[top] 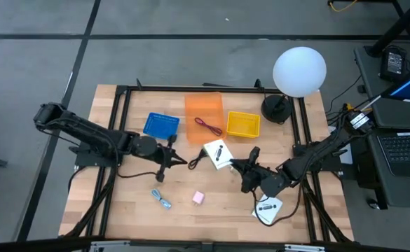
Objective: Pick and place items into bin
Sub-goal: Put the top white USB box into the yellow bin
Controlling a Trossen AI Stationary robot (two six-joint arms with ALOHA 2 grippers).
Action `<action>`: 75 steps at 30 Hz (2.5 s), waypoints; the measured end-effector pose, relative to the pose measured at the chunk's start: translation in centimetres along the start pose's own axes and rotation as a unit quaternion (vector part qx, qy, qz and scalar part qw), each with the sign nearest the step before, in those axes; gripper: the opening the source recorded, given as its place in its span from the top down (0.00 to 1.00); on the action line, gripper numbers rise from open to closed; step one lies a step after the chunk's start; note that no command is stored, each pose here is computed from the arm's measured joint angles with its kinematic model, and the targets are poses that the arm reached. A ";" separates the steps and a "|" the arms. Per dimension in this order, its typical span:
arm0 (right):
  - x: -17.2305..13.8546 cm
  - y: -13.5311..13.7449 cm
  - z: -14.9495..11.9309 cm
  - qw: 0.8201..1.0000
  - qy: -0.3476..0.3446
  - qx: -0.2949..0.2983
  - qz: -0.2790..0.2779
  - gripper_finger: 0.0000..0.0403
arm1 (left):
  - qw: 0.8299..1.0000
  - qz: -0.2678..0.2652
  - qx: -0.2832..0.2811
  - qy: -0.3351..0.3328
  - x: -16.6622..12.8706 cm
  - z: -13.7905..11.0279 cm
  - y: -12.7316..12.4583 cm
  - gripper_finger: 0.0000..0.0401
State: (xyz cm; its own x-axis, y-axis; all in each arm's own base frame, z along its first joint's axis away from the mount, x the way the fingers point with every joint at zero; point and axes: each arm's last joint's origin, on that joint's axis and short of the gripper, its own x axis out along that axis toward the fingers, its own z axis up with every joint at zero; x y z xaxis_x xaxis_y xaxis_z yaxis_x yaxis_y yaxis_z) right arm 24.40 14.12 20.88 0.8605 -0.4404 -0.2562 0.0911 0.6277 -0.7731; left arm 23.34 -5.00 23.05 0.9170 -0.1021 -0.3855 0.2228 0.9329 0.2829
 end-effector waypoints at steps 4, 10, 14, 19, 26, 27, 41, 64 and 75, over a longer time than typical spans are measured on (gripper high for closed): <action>-0.1 0.1 -0.4 1.000 0.023 0.008 -0.018 0.98 | 1.000 0.026 -0.010 -0.004 0.3 -0.2 1.4 1.00; 0.1 -0.2 -0.9 0.996 0.047 0.050 -0.058 0.98 | 0.998 0.057 -0.029 -0.012 0.2 -0.3 2.9 1.00; 0.2 -0.9 -1.3 0.993 0.061 0.078 -0.063 0.98 | 0.998 0.058 -0.032 -0.015 0.2 -0.3 3.0 0.99; 0.2 -1.6 -2.4 0.992 0.086 0.076 -0.048 0.98 | 0.998 0.052 -0.032 -0.015 0.2 -0.3 2.7 0.99; 0.9 -2.6 -3.9 0.989 0.134 0.057 -0.029 0.98 | 0.998 0.051 -0.033 -0.015 0.2 -0.3 2.7 0.99; 1.0 -2.9 -4.3 0.988 0.143 0.060 -0.022 0.98 | 0.998 0.051 -0.033 -0.015 0.2 -0.3 2.7 0.99; 2.2 -4.7 -7.2 0.967 0.240 0.088 0.019 0.98 | 0.998 0.051 -0.046 -0.014 0.2 -0.3 2.7 0.99; 4.3 -6.8 -10.5 0.927 0.338 0.151 0.060 0.98 | 0.998 0.051 -0.047 -0.013 0.2 -0.3 2.7 0.99; 4.9 -7.4 -10.9 0.921 0.341 0.180 0.059 0.91 | 0.998 0.051 -0.047 -0.013 0.2 -0.3 2.7 0.99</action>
State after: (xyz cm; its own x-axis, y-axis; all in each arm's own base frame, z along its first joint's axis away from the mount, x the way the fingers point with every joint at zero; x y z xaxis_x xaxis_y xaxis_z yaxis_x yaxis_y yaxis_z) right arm 22.49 0.33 19.05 0.3722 -0.5787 -0.7256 0.2830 0.8153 -0.5051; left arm 24.04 -2.44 23.45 0.9422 -0.0135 -0.3349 0.0978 0.9668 0.2360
